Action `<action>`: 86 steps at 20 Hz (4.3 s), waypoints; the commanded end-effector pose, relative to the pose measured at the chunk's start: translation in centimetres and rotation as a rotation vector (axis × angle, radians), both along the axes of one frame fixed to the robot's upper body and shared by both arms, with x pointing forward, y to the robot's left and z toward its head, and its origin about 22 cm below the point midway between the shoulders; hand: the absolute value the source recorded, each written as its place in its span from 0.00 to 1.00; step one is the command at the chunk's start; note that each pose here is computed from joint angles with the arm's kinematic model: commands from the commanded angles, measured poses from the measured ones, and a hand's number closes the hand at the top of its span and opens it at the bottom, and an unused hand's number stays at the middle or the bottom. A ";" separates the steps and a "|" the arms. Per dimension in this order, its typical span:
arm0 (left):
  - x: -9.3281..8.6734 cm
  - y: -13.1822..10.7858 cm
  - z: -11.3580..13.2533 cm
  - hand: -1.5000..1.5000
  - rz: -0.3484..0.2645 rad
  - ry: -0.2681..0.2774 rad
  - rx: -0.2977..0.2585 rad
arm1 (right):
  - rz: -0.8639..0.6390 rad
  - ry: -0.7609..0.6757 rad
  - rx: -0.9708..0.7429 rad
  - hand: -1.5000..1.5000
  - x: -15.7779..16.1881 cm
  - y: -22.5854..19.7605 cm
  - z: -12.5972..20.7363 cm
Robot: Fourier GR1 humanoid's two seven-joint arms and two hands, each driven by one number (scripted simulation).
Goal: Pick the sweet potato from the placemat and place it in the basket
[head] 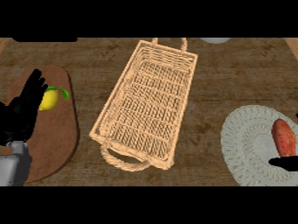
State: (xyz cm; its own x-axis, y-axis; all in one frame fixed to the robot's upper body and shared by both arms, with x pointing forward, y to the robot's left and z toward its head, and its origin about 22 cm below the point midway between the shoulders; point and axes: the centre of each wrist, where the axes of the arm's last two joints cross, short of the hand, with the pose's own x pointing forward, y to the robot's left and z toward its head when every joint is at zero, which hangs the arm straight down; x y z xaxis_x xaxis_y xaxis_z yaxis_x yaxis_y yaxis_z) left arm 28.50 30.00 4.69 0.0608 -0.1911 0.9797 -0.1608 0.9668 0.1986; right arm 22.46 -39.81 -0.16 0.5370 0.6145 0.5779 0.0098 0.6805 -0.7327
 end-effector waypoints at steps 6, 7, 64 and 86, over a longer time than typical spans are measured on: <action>-0.2 -0.8 -0.5 0.50 0.000 -0.009 0.009 | 0.111 0.078 0.042 1.00 -0.6 -0.8 -2.5; 1.2 -1.1 1.2 0.50 -0.003 -0.012 0.014 | 0.151 0.082 0.036 1.00 0.9 1.0 -1.8; 1.3 -1.6 -0.3 0.50 -0.035 0.015 0.011 | 0.365 -0.726 0.354 1.00 -4.3 39.2 9.9; 2.4 -2.2 0.3 0.50 -0.083 -0.010 0.022 | 0.142 -0.543 0.015 1.00 8.8 44.9 17.1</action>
